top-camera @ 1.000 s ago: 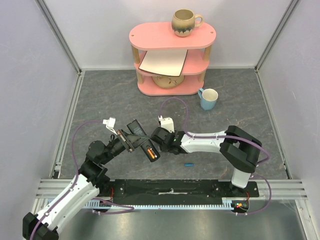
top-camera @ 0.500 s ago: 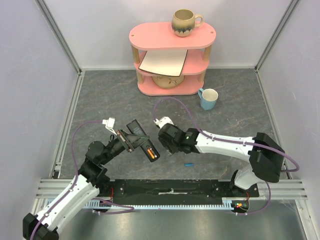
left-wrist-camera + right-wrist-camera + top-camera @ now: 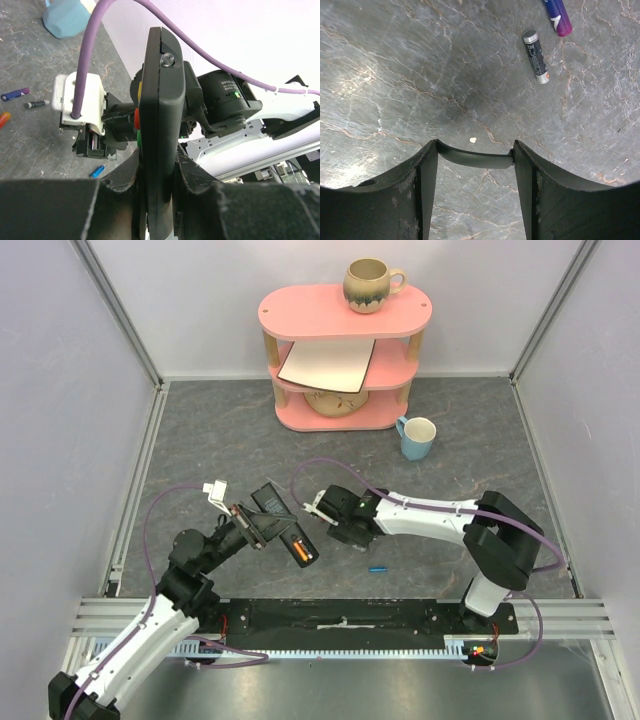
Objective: Load the batteries into the remote control
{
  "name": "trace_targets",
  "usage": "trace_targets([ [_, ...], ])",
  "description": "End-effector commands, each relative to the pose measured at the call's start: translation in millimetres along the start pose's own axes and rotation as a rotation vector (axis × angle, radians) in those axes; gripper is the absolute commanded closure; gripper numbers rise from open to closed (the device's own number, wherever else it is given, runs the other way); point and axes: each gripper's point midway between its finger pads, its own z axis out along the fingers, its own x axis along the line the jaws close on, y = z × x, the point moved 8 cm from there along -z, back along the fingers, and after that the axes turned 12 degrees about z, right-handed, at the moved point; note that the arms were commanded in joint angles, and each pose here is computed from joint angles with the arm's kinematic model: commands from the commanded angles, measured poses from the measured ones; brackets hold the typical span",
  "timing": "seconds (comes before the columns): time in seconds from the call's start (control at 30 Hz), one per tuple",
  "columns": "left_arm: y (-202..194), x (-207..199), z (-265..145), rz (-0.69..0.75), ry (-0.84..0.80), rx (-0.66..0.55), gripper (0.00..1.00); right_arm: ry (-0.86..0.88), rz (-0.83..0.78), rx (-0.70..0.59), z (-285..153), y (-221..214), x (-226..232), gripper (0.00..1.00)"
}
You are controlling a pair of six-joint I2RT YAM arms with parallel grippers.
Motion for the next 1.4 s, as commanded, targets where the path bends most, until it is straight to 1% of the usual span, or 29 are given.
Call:
trace_targets([
  [0.0,4.7,-9.4,-2.6,0.022,-0.048,-0.017,0.98,0.059,-0.007,0.015,-0.9,-0.7,-1.6,0.61],
  [0.2,2.2,-6.9,-2.9,0.013,-0.042,-0.010,0.98,0.075,0.024,0.055,6.3,-7.1,2.4,0.37],
  [0.3,2.2,-6.6,-2.5,0.013,-0.040,-0.008,0.98,0.068,0.025,0.056,7.6,-6.3,1.8,0.30],
  [0.5,1.3,-6.7,-2.2,0.015,-0.042,0.002,0.98,0.079,0.065,0.055,7.0,-4.2,3.5,0.22],
  [0.63,1.2,-6.8,-2.4,0.013,-0.044,0.004,0.98,0.085,0.084,0.054,6.1,-3.9,5.1,0.19],
  [0.73,1.6,-7.5,-2.5,0.016,-0.047,0.003,0.98,0.080,0.134,0.021,-1.4,1.5,2.1,0.15],
  [0.8,2.0,-8.1,-2.6,0.018,-0.048,0.005,0.98,0.063,0.190,-0.035,-13.4,10.3,-3.8,0.11],
  [0.87,2.4,-8.9,-2.7,0.019,-0.051,0.004,0.98,0.048,0.301,-0.105,-27.7,19.8,-9.8,0.09],
  [0.9,2.7,-9.3,-2.9,0.020,-0.053,0.001,0.98,0.004,0.353,-0.136,-32.9,22.3,-16.4,0.09],
  [0.93,2.7,-9.3,-2.9,0.020,-0.053,0.001,0.98,-0.004,0.462,-0.158,-36.6,24.8,-17.6,0.09],
  [1.0,2.2,-8.8,-3.3,0.016,-0.053,-0.001,0.98,-0.083,0.640,-0.212,-43.0,26.2,-28.4,0.09],
  [1.03,1.6,-8.1,-3.4,0.014,-0.052,0.000,0.98,-0.102,0.694,-0.219,-39.9,21.4,-28.4,0.09],
  [1.07,0.7,-7.1,-3.6,0.009,-0.051,-0.001,0.98,-0.113,0.868,-0.245,-40.3,22.3,-26.8,0.10],
  [1.1,-0.1,-6.1,-3.5,0.008,-0.049,0.001,0.98,-0.121,0.938,-0.248,-38.0,19.0,-24.7,0.15],
  [1.13,-0.3,-5.7,-3.5,0.005,-0.049,-0.001,0.98,-0.108,0.980,-0.230,-30.4,8.8,-18.6,0.16],
  [1.17,-1.3,-5.0,-3.6,0.000,-0.049,0.001,0.98,-0.093,1.119,-0.248,-26.3,10.9,-14.0,0.18],
  [1.23,-1.4,-4.4,-3.6,-0.001,-0.048,-0.002,0.98,-0.082,1.192,-0.224,-15.2,-0.5,-6.7,0.22],
  [1.3,-1.5,-4.0,-3.6,-0.001,-0.047,-0.004,0.98,-0.067,1.272,-0.224,-10.9,-0.4,0.9,0.25],
  [1.37,-1.7,-2.7,-3.1,-0.001,-0.040,-0.006,0.98,-0.086,1.282,-0.212,-5.8,-4.2,6.9,0.25],
])
